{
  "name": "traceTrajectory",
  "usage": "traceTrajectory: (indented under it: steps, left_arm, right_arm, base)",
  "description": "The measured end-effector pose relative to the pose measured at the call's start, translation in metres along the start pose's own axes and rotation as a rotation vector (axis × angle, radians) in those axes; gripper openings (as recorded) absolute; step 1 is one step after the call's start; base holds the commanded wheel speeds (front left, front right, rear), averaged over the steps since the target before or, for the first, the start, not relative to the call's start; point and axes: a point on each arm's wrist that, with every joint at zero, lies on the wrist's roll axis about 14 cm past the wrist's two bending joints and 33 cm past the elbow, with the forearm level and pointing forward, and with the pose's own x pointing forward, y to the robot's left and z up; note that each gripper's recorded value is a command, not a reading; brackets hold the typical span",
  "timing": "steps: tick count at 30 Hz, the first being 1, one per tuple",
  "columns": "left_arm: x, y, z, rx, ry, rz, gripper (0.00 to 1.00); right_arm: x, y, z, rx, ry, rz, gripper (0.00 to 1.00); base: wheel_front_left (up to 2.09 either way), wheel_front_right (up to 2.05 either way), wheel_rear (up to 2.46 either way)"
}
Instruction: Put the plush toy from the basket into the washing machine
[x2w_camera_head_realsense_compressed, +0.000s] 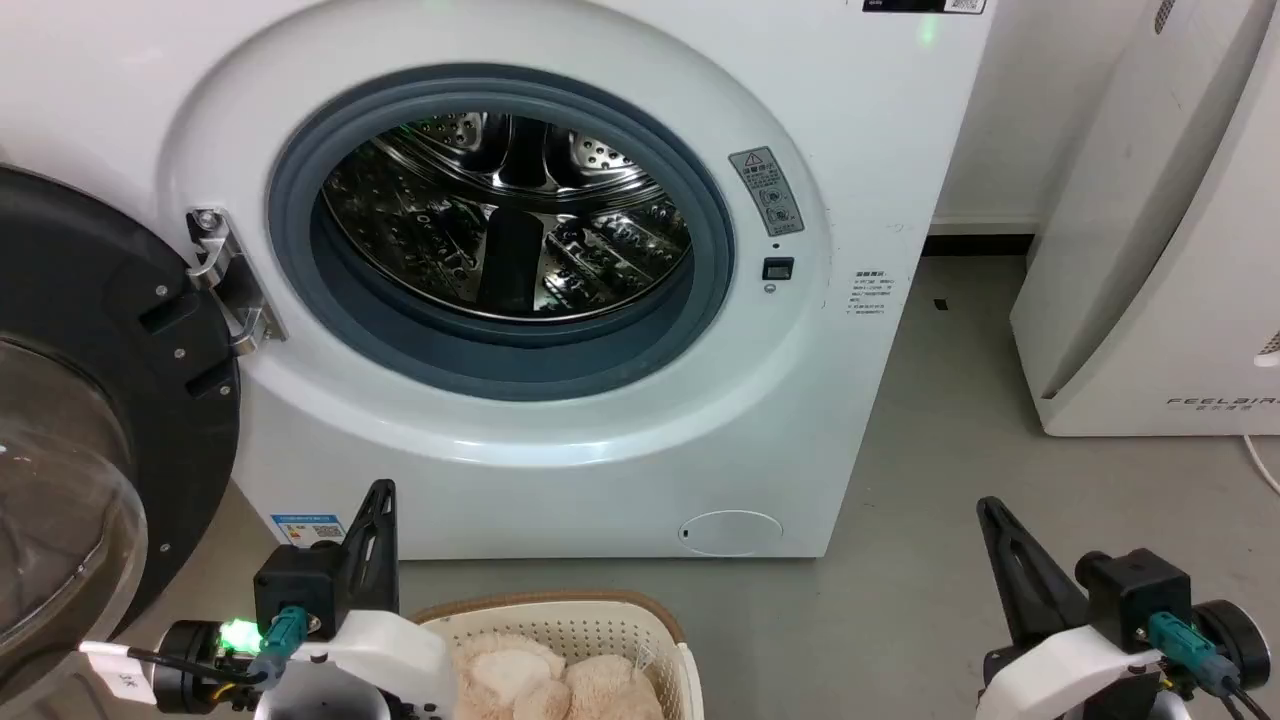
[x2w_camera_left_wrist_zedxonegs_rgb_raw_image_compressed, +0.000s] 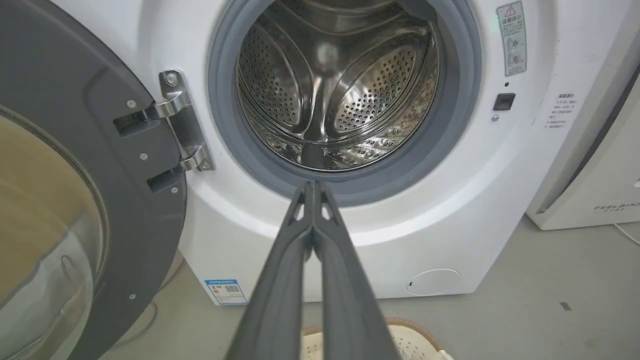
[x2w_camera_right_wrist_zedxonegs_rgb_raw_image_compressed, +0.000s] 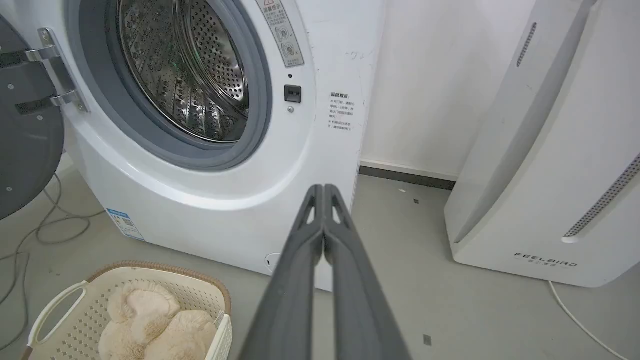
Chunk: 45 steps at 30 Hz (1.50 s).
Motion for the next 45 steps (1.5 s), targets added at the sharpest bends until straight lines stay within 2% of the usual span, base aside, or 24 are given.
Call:
traceTrajectory:
  steps: [18, 19, 20, 21, 22, 33, 45]
  left_arm:
    - [0.000, 0.000, 0.000, 0.000, 0.000, 0.000, 0.00]
    - [0.000, 0.000, 0.000, 0.000, 0.000, 0.000, 1.00]
    - [0.000, 0.000, 0.000, 0.000, 0.000, 0.000, 0.00]
    - [0.000, 0.000, 0.000, 0.000, 0.000, 0.000, 0.00]
    - [0.000, -0.001, 0.000, 0.000, 0.001, 0.000, 1.00]
    - [0.003, -0.005, -0.006, -0.001, 0.007, -0.008, 1.00]
    - [0.020, -0.023, -0.038, 0.000, 0.092, -0.069, 1.00]
  right_arm:
    - [0.000, 0.000, 0.000, 0.000, 0.000, 0.000, 0.00]
    - [0.000, 0.000, 0.000, 0.001, 0.000, 0.000, 1.00]
    - [0.000, 0.000, 0.000, 0.001, 0.001, 0.000, 0.00]
    - [0.000, 0.000, 0.000, 0.001, 0.001, 0.000, 0.00]
    - [0.000, 0.000, 0.000, 0.002, 0.000, -0.001, 1.00]
    - [0.001, -0.005, -0.001, 0.022, -0.008, -0.015, 1.00]
    - [0.007, -0.013, -0.009, 0.042, -0.002, -0.036, 1.00]
  base:
    - [0.00, 0.00, 0.00]
    - [0.00, 0.00, 0.00]
    - [0.00, 0.00, 0.00]
    - [0.00, 0.00, 0.00]
    - [0.00, 0.00, 0.00]
    - [0.00, 0.00, 0.00]
    - [0.00, 0.00, 0.00]
